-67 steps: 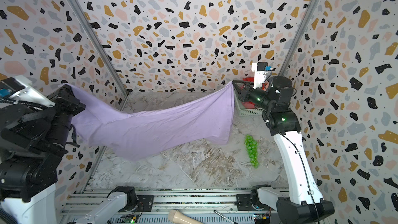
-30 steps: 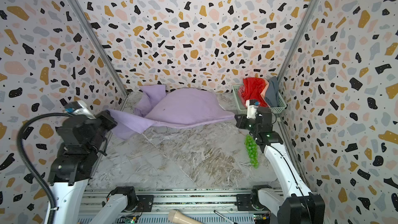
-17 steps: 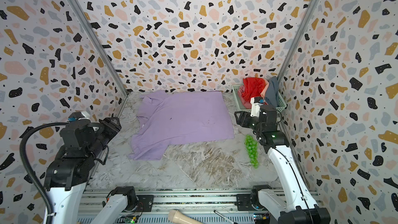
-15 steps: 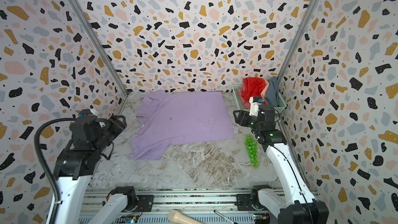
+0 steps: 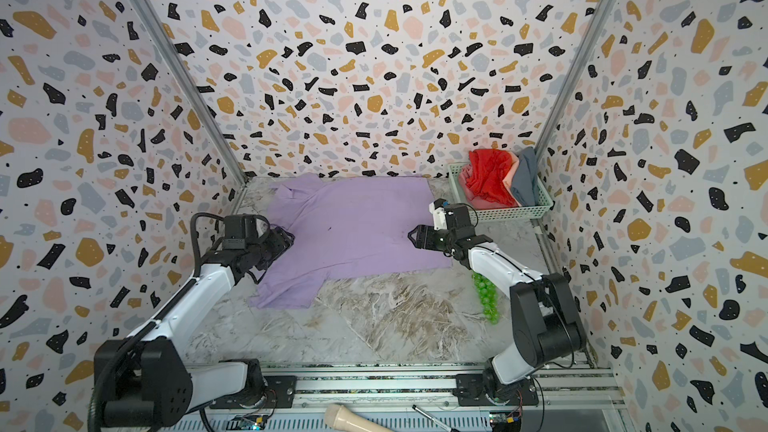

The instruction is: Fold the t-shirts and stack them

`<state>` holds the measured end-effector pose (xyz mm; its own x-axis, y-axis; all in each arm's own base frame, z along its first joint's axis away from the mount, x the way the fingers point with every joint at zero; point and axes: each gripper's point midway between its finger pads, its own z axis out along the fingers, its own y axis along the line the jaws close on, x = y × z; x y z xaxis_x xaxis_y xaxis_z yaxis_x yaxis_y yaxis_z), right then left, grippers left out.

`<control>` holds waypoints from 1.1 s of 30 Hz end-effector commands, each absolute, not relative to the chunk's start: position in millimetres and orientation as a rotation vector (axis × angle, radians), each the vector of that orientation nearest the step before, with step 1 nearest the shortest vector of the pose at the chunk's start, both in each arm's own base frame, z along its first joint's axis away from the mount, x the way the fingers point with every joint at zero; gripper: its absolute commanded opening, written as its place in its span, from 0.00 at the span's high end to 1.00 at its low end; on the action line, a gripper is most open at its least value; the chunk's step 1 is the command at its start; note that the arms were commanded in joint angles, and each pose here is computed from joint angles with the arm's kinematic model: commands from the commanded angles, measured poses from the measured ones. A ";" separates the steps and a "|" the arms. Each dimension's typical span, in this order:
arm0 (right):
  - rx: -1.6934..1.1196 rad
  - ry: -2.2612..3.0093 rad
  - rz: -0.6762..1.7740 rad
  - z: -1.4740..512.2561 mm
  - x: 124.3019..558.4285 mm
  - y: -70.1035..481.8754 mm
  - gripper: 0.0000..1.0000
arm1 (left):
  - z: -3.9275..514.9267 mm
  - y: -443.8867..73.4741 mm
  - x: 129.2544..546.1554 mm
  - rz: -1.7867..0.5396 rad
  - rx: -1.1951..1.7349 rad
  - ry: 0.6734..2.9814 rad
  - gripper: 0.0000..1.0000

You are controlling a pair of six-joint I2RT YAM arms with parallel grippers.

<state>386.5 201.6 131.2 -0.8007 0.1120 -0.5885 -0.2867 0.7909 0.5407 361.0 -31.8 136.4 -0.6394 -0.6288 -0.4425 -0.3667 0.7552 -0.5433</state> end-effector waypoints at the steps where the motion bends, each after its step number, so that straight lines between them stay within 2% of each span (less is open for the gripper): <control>1: -0.179 2.299 0.852 137.4 403.1 209.5 0.18 | 115.3 -33.2 379.8 -0.561 -0.726 2.318 0.26; 7: -0.151 2.400 0.882 81.4 409.0 217.2 0.14 | 63.4 -31.2 386.3 -0.535 -0.798 2.398 0.26; 12: -0.112 2.452 0.849 61.7 404.9 213.2 0.12 | 31.9 -24.1 391.9 -0.480 -0.805 2.463 0.26; 20: -0.096 2.495 0.805 40.4 422.5 213.8 0.12 | 9.6 -1.4 439.9 -0.344 -0.691 2.547 0.26; 25: -0.121 2.474 0.787 47.2 452.1 222.5 0.12 | 32.4 3.2 481.4 -0.356 -0.559 2.524 0.26; 28: -0.161 2.463 0.779 56.7 458.9 225.2 0.12 | 70.4 3.9 496.5 -0.328 -0.426 2.490 0.26; 31: -0.202 2.433 0.781 75.2 457.0 226.0 0.12 | 119.3 9.2 494.0 -0.266 -0.348 2.422 0.24; 33: -0.220 2.411 0.782 91.2 450.3 224.2 0.12 | 145.5 15.9 478.2 -0.212 -0.360 2.392 0.23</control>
